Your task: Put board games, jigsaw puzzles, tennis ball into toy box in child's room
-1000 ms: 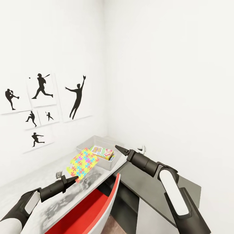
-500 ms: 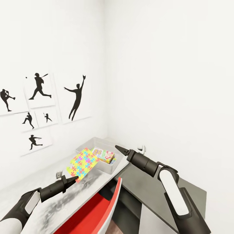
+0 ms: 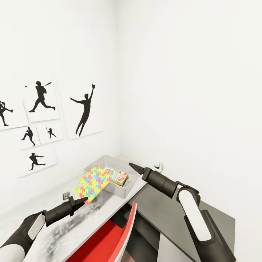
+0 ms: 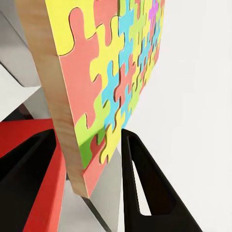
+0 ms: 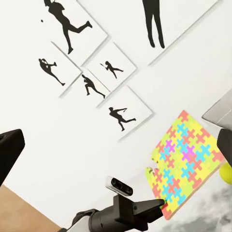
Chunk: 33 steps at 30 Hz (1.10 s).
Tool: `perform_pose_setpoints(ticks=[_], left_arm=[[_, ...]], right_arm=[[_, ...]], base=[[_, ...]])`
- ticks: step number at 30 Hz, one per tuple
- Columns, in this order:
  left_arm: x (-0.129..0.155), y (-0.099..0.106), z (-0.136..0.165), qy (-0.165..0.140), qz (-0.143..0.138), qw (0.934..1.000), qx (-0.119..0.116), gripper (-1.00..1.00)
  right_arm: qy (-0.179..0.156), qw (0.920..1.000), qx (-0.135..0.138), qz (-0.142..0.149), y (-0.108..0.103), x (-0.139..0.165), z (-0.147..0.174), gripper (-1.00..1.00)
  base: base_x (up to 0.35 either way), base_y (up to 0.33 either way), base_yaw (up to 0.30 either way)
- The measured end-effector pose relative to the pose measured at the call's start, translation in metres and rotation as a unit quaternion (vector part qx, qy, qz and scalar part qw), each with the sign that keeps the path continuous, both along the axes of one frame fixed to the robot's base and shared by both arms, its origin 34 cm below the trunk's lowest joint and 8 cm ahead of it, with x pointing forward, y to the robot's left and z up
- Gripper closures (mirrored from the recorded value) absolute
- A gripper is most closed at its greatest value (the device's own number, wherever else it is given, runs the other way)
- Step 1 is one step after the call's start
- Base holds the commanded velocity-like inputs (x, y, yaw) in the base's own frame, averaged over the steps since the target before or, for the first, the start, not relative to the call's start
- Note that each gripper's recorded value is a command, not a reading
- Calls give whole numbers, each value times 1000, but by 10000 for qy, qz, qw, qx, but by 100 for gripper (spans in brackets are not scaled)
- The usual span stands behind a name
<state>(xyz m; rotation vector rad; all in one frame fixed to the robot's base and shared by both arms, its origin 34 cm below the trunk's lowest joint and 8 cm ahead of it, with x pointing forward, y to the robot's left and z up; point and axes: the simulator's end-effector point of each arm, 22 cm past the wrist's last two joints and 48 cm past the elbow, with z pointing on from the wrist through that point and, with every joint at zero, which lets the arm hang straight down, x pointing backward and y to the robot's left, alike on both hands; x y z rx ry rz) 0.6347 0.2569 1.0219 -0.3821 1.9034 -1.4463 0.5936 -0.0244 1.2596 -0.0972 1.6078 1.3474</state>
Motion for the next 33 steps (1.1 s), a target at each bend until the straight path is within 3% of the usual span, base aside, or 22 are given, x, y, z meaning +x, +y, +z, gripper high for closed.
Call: perform_pose_setpoints(ticks=[25,28,33], left_arm=[[3,9,6,-18,25,10000,85,100],[16,13,13,-12,109,9996,244,100],[53,18,53,-1,213,9988,448,100]], right_arm=[[-1,10000,-30,-55,-6,2,-1,-100],[-1,10000,-37,-65,-7,3,-2,-100],[-1,10000,-43,-79,-8,3,-2,-100]], base=[[0,0,0],[0,0,0],[0,0,0]])
